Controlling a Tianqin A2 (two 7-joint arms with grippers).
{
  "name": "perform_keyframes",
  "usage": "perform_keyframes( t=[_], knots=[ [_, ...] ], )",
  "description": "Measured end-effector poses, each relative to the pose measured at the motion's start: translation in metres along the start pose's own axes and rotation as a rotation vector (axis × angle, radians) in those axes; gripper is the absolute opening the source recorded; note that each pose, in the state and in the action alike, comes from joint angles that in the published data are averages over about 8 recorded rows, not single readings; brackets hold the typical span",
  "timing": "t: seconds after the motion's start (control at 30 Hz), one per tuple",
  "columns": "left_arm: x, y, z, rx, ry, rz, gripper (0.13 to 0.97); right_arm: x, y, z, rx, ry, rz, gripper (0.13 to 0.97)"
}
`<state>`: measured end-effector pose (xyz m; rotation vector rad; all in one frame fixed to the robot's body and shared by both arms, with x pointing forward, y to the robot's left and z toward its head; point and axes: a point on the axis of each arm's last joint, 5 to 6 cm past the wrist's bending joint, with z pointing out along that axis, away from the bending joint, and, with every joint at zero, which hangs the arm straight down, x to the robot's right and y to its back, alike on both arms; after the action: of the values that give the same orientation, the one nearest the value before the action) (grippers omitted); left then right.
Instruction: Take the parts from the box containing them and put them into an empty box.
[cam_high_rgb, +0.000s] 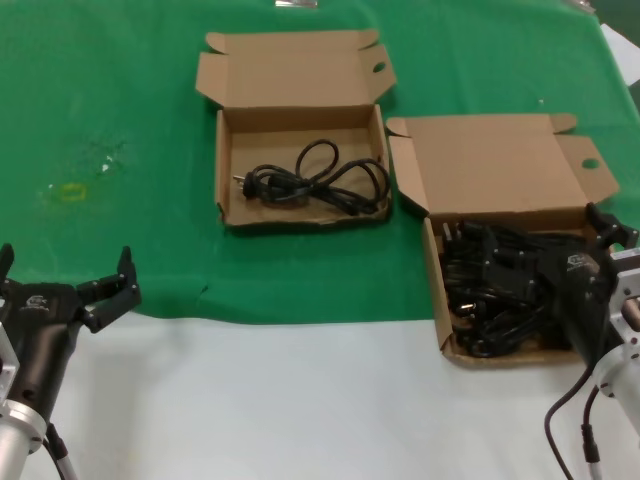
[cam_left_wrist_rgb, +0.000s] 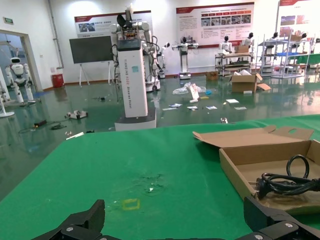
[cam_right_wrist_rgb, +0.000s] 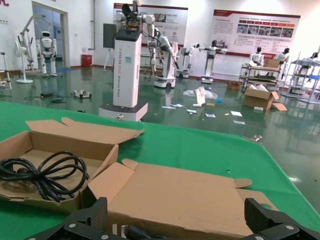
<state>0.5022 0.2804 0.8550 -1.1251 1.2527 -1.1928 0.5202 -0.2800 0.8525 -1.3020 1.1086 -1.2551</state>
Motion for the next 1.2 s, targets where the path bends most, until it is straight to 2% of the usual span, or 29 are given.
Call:
perform_keyframes(
  t=[1.2],
  knots=[
    [0.0000, 0.0000, 0.0000, 0.000, 0.000, 0.000, 0.966, 0.0000, 0.0000, 0.0000, 0.000, 0.000, 0.000, 0.966]
  ],
)
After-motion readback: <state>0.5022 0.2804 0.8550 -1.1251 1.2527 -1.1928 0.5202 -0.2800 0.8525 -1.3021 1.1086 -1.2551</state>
